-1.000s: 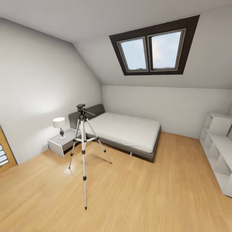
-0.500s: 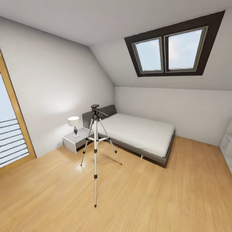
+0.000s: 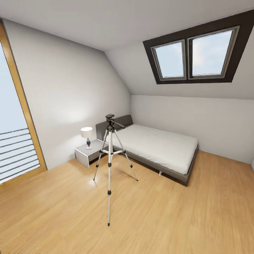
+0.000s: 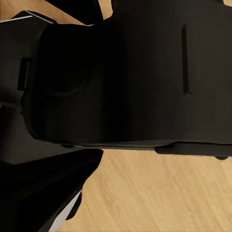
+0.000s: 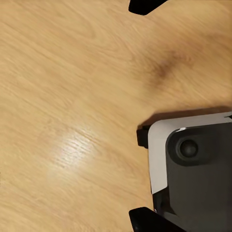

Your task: Attach the digital camera to the camera tripod in the bedroom.

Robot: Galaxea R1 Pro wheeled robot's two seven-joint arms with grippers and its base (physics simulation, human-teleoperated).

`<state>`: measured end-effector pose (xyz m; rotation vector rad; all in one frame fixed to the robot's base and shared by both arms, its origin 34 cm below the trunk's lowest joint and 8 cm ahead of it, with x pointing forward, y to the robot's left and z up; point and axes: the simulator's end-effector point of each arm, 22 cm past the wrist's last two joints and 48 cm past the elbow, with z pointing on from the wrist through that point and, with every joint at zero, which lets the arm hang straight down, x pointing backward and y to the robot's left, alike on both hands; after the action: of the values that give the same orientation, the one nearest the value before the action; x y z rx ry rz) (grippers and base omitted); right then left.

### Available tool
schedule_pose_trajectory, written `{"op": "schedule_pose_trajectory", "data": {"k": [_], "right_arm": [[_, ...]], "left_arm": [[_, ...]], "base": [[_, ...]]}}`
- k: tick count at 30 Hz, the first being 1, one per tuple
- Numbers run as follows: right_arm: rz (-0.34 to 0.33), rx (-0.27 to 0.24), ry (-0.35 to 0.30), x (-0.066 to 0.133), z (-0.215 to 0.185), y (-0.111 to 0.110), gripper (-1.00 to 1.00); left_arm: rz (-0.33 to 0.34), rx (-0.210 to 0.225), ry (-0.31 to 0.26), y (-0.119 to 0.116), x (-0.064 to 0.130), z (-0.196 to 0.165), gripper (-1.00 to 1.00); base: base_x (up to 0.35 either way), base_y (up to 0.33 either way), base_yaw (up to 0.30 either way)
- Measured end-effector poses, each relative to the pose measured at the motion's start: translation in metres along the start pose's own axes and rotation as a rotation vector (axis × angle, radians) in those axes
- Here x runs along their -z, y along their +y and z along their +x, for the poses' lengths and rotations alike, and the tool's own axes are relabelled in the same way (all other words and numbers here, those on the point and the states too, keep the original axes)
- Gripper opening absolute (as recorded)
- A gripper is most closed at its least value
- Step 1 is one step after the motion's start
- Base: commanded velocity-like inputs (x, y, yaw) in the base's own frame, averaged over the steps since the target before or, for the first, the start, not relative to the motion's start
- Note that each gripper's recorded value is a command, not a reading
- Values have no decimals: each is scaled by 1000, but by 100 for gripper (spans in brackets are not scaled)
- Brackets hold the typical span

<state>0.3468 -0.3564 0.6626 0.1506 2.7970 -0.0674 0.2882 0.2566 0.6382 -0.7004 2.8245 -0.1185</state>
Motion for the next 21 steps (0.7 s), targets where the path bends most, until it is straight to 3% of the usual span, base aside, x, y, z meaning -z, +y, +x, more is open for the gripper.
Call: {"op": "schedule_pose_trajectory", "data": {"k": [21], "right_arm": [[2,0,-1,0,0,0,100]], "left_arm": [[-3,0,0,1,0,0,-100]], "base": [[0,0,266]]}}
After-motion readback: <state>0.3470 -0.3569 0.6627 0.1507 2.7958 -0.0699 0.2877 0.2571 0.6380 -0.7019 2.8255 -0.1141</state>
